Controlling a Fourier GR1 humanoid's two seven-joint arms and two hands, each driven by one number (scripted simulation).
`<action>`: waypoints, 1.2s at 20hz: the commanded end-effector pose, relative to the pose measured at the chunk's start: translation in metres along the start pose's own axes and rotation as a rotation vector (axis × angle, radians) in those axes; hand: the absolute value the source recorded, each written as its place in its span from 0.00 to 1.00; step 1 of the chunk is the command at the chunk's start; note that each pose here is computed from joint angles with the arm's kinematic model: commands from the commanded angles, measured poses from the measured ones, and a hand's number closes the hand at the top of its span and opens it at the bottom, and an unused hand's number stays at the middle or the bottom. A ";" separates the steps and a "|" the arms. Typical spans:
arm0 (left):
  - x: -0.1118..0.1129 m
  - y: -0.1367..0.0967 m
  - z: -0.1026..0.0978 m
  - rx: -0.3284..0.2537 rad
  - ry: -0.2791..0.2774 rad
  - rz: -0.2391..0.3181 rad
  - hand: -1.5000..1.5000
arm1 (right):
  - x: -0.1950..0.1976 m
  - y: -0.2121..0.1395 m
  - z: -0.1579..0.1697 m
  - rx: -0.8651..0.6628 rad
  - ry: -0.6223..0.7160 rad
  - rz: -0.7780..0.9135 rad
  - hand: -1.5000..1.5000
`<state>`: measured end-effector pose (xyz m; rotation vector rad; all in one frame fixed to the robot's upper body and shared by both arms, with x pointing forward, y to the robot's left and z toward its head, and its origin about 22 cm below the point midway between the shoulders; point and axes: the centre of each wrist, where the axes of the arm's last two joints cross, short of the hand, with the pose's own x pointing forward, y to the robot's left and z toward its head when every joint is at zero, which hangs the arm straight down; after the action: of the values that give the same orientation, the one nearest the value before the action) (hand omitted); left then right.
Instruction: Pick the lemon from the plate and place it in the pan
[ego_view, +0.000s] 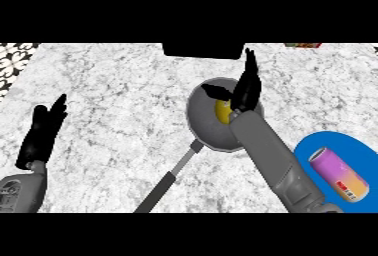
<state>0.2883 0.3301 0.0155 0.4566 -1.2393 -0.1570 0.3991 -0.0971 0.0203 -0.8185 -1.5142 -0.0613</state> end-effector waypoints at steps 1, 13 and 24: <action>-0.027 0.020 0.007 0.036 0.031 0.020 0.50 | -0.003 -0.003 0.004 -0.112 0.032 -0.078 0.00; -0.033 0.039 0.020 0.093 0.094 0.016 0.50 | -0.045 -0.082 0.022 -0.186 0.067 -0.139 0.00; -0.038 0.031 0.027 0.094 0.082 0.037 0.50 | -0.068 -0.232 0.105 -0.097 0.062 -0.129 0.00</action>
<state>0.2477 0.3656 0.0076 0.5269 -1.1753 -0.0554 0.2353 -0.2341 0.0283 -0.8142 -1.5273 -0.2790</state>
